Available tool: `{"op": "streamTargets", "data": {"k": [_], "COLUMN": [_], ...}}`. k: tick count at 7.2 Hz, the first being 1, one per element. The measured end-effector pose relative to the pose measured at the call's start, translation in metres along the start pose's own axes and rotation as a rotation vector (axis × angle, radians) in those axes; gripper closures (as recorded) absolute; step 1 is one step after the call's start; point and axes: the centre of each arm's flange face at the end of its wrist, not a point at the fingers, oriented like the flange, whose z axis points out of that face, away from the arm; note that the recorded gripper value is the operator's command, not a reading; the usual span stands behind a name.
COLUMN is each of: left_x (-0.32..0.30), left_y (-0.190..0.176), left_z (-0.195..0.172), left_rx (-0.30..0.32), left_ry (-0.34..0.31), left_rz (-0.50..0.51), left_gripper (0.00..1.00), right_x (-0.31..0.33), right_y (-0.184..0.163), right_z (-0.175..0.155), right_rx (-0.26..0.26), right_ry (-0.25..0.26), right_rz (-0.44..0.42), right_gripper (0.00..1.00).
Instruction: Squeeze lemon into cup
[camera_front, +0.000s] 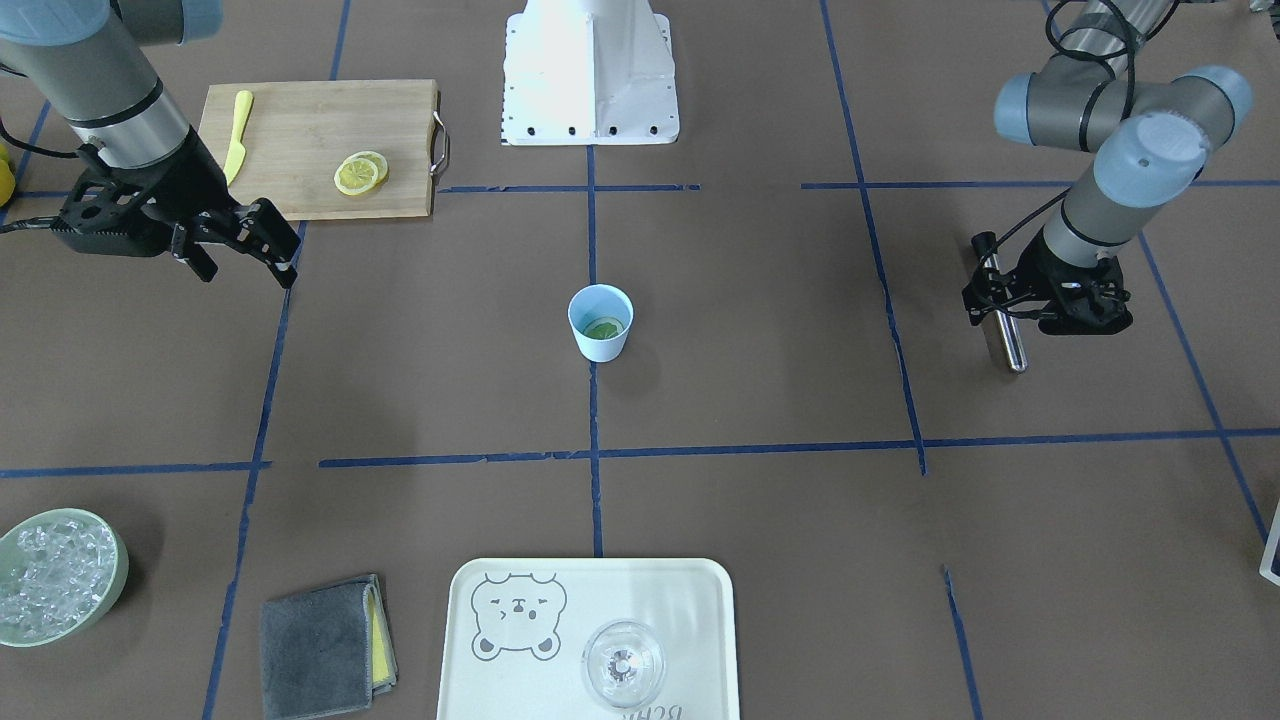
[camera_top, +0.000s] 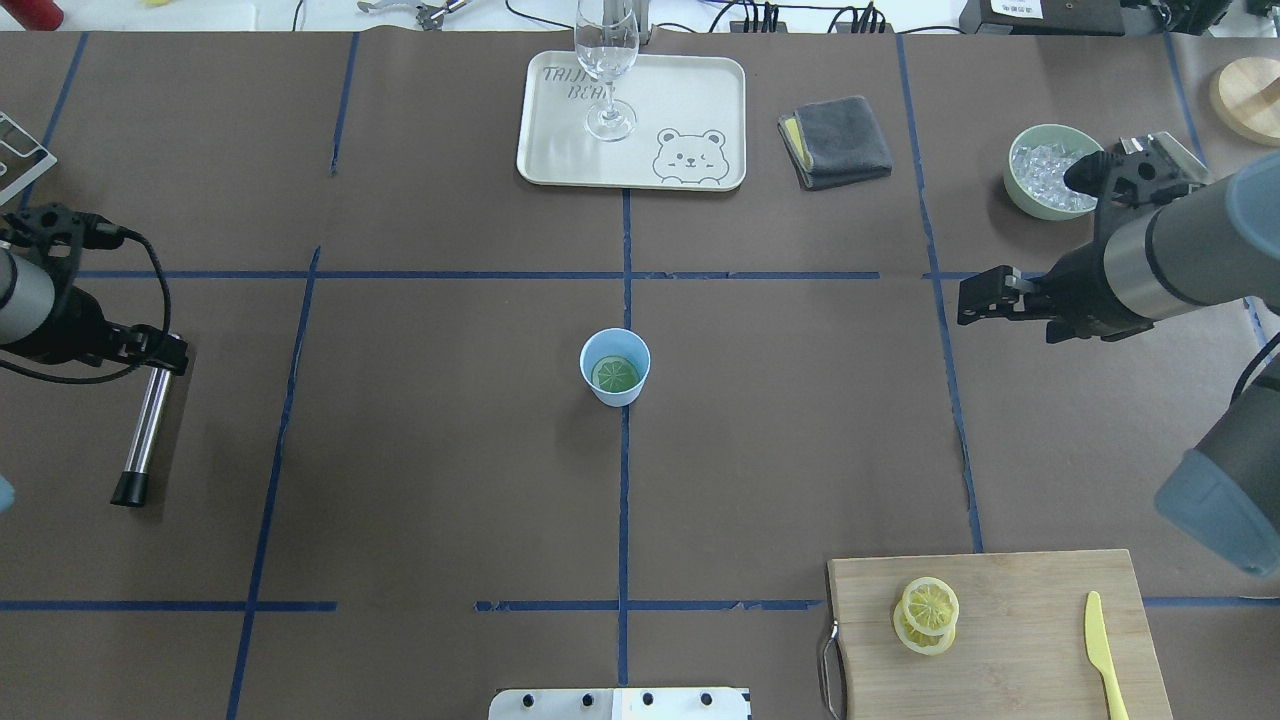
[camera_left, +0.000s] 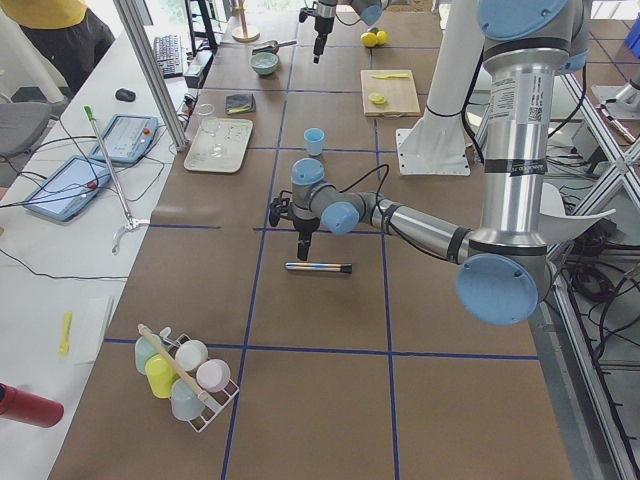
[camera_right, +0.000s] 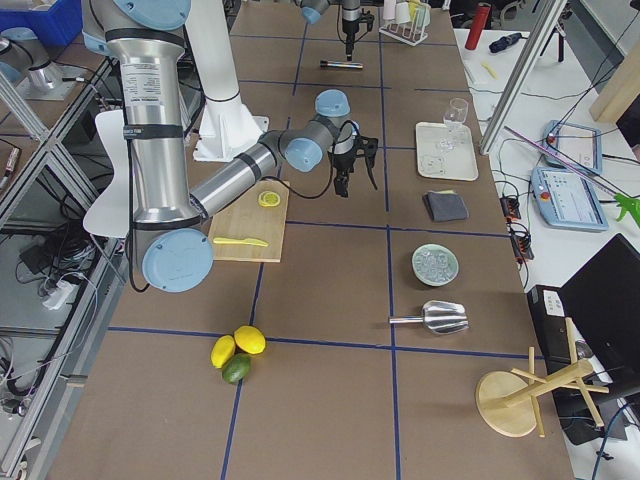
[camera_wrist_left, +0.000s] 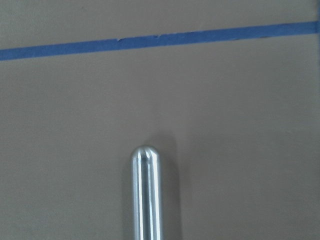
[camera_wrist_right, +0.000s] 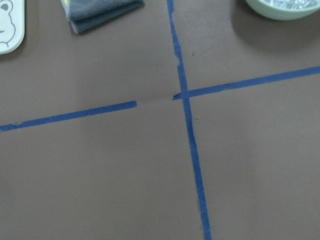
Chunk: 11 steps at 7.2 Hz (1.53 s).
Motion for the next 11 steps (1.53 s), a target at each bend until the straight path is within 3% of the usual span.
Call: {"op": "streamTargets", "data": {"k": [3,5,8,11], "left_x": [-0.114,-0.217,-0.272,-0.284], "left_y": [0.014,0.038,0.062,0.075], "left_z": [-0.076,-0.105,-0.108,-0.108], "left_rx": [0.042,0.083,0.06,0.027], "left_ry": [0.066,0.063,0.072,0.069], "left_rz": [0.191,0.288,0.229,0.152], "left_gripper": [0.0,0.0,0.0,0.0], "right_x": [0.089,0.16,0.277,0.329], "right_y": [-0.061,-0.079,-0.06,-0.042], "right_z": [-0.027,-0.047,-0.066,-0.067], "right_rx": [-0.067,-0.109,-0.174,-0.207], "right_ry": [-0.01,0.038,0.095,0.066], "right_rz": [-0.097,-0.185,-0.286,-0.327], "right_gripper": [0.0,0.0,0.0,0.0]}}
